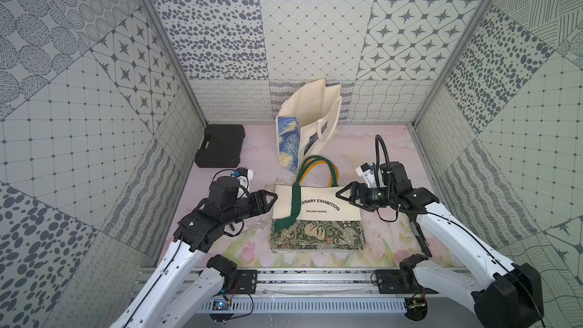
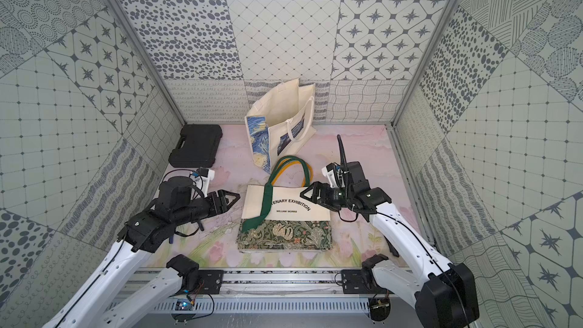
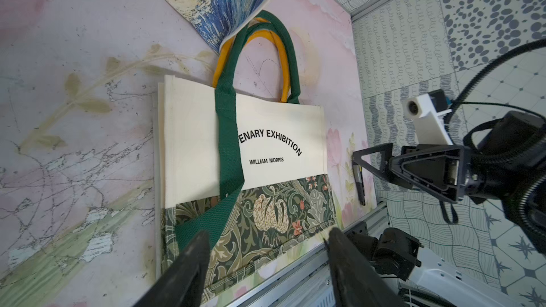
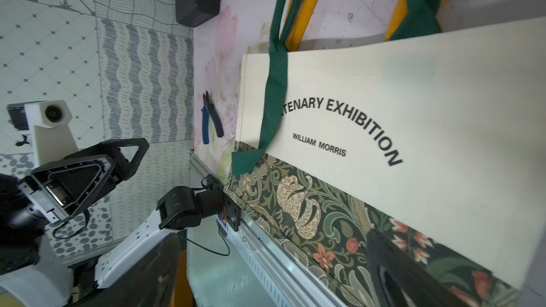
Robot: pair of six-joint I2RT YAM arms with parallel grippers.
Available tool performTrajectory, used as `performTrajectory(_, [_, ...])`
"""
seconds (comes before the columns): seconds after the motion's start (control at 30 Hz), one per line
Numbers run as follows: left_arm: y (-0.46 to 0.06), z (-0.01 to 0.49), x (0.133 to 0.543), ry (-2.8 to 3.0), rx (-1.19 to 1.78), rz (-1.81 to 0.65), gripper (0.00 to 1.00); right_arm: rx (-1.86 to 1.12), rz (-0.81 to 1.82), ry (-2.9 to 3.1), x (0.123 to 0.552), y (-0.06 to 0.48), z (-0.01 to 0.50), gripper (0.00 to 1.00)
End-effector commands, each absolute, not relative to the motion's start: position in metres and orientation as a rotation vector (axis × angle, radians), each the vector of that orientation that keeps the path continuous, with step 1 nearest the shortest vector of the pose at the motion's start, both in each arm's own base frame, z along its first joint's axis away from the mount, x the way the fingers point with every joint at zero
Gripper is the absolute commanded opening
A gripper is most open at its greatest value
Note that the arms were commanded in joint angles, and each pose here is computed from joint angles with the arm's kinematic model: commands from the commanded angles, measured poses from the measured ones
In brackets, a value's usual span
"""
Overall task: Put away the canvas bag
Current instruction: Pick up the canvas bag from the center of the board.
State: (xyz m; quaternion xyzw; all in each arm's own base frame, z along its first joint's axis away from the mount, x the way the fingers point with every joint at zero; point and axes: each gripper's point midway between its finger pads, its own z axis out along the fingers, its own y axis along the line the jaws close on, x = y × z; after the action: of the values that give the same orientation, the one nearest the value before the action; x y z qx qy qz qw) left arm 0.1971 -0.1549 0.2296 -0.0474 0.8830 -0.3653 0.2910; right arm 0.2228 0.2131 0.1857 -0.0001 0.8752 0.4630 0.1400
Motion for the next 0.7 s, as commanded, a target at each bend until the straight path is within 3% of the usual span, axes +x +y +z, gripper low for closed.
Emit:
performTrajectory(0.0, [-0.165,0.265,0.205,2.253,-0.130,-1.080,0.64,-0.101,1.629,2.295,0.228,0.239,0.239,0.99])
performTrajectory(0.27, [-0.176,0.261,0.232,2.285,-0.077,-1.019,0.63,-0.052,1.748,2.247,0.266,0.259,0.219,0.99])
performTrajectory(0.5, [-0.175,0.252,0.277,2.312,0.016,-0.797,0.64,0.025,1.766,2.282,0.324,0.282,0.219,0.99])
performTrajectory(0.57, [-0.175,0.251,0.293,2.329,0.027,-0.760,0.64,0.001,1.695,2.312,0.340,0.286,0.226,0.99])
performTrajectory(0.67, [-0.174,0.249,0.324,2.343,-0.009,-0.810,0.64,-0.122,1.389,2.390,0.360,0.284,0.234,0.99])
